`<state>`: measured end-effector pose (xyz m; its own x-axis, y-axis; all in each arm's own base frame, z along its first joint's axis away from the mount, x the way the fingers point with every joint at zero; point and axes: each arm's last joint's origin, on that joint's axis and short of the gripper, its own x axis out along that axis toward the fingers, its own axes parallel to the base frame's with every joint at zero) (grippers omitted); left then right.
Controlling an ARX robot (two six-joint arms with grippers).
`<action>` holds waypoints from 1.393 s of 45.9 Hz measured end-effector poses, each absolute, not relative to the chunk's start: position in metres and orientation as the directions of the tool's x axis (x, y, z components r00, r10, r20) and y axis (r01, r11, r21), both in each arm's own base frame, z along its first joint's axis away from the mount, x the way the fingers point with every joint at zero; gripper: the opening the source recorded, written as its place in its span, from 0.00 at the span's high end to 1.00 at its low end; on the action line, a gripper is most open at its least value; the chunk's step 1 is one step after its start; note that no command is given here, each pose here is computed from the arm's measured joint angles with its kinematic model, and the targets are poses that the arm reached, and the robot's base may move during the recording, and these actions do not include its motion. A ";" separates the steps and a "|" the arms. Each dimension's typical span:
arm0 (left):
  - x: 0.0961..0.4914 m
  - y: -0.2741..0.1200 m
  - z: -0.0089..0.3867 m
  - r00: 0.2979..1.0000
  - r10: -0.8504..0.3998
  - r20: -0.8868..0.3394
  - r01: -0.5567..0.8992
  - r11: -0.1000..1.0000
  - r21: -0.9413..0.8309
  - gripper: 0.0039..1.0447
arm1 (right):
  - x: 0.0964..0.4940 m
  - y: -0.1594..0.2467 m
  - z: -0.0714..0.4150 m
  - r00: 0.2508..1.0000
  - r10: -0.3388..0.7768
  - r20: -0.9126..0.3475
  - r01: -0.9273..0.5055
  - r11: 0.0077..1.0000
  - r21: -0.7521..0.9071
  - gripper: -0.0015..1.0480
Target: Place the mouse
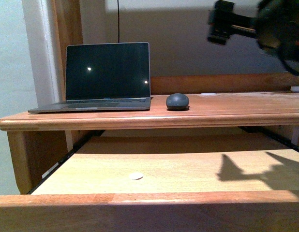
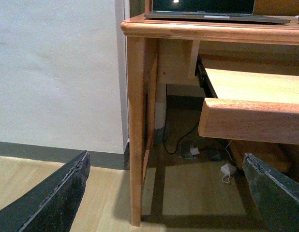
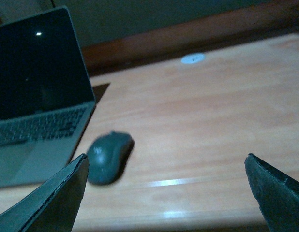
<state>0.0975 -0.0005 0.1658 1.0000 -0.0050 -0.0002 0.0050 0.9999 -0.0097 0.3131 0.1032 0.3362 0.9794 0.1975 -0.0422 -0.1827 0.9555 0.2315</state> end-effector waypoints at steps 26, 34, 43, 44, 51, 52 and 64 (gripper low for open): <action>0.097 -0.001 0.166 1.000 -0.005 0.000 0.005 1.000 -0.010 0.07 | 0.182 0.010 0.196 0.883 0.412 -0.226 -0.384 0.910 0.158 0.07; 0.097 -0.001 0.166 1.000 -0.005 0.000 0.005 1.000 -0.010 0.07 | 0.187 0.024 0.183 0.879 0.409 -0.243 -0.392 0.912 0.120 0.07; 0.097 -0.001 0.166 1.000 -0.005 0.000 0.005 1.000 -0.010 0.07 | 0.202 0.047 0.177 0.871 0.423 -0.252 -0.413 0.906 0.095 0.07; 0.097 -0.001 0.166 1.000 -0.005 0.000 0.005 1.000 -0.010 0.07 | 0.204 0.049 0.177 0.870 0.423 -0.252 -0.414 0.906 0.091 0.07; 0.097 -0.001 0.166 1.000 -0.005 0.000 0.005 1.000 -0.010 0.07 | 0.224 0.069 0.177 0.880 0.413 -0.235 -0.409 0.910 0.069 0.07; 0.097 -0.001 0.166 1.000 -0.005 0.000 0.005 1.000 -0.010 0.07 | 0.228 0.073 0.178 0.883 0.409 -0.230 -0.406 0.912 0.065 0.07; 0.097 -0.001 0.166 1.000 -0.005 0.000 0.005 1.000 -0.010 0.07 | 0.275 0.110 0.179 0.904 0.373 -0.210 -0.375 0.926 0.033 0.07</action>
